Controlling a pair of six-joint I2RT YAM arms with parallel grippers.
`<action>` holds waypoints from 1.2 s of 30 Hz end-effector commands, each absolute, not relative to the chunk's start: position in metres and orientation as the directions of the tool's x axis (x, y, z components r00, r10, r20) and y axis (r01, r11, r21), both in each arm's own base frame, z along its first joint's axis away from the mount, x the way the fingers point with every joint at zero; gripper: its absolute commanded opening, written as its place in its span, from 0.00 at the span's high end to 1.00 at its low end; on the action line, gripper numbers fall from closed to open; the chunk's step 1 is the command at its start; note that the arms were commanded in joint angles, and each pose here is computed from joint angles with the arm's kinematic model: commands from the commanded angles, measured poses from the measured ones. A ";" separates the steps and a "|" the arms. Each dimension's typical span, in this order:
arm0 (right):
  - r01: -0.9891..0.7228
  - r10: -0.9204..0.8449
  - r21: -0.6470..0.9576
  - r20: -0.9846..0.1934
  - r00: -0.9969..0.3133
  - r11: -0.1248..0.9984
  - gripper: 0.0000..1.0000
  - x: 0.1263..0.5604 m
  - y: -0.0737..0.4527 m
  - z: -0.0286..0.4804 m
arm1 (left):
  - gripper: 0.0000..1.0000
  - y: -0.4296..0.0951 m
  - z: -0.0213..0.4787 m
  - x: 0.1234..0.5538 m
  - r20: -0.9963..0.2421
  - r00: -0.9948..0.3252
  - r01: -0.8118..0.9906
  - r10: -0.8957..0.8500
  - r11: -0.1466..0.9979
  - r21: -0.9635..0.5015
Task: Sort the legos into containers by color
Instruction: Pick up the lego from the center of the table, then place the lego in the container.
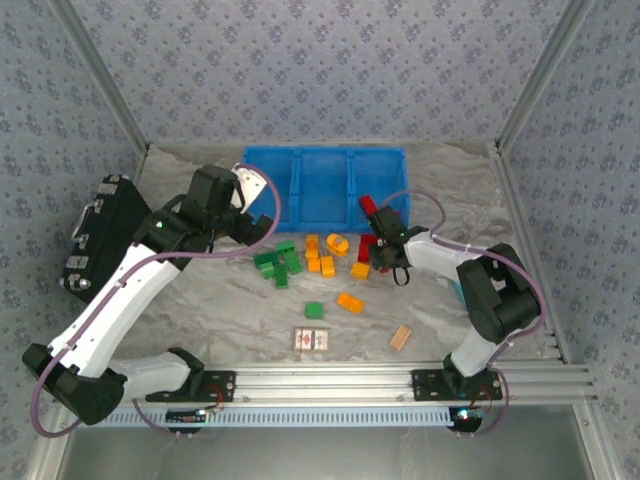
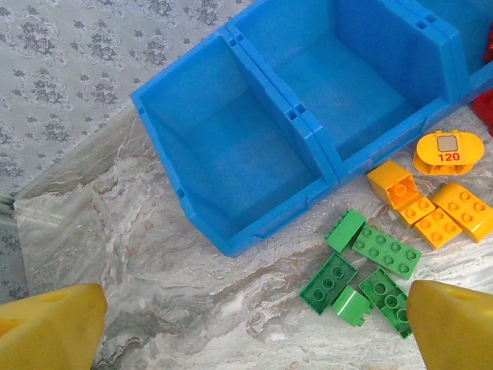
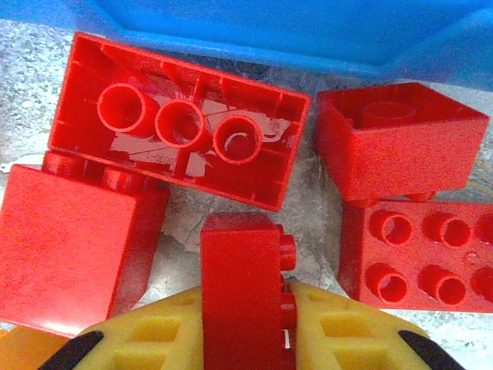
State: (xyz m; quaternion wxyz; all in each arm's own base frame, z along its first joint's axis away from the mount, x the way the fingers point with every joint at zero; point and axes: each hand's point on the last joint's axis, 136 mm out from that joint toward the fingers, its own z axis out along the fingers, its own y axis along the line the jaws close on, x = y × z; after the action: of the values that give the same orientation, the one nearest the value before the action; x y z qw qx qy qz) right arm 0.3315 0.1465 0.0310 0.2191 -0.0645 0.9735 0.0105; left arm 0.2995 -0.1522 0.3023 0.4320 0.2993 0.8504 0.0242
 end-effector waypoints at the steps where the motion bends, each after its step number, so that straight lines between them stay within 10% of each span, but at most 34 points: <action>1: -0.118 -0.120 -0.031 -0.409 -0.905 0.993 0.74 0.327 0.138 0.036 | 0.00 -0.155 0.301 0.301 -0.723 -0.447 0.484 0.527 0.822 0.300; 18: -0.127 -0.054 0.065 -0.652 -0.756 0.990 0.74 0.426 0.158 0.145 | 0.00 -0.154 0.299 0.306 -0.720 -0.418 0.481 0.554 0.807 0.342; 36: -0.142 -0.039 0.118 -0.621 -0.783 0.983 0.61 0.486 0.181 0.117 | 0.00 -0.140 0.280 0.297 -0.691 -0.418 0.473 0.590 0.790 0.390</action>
State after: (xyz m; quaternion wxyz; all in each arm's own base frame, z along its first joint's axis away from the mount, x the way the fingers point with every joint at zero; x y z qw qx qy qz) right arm 0.4807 0.1754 0.1069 0.3195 -0.0435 0.9444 0.0645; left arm 0.2986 -0.1418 0.2652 0.4094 0.3198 0.8521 0.0639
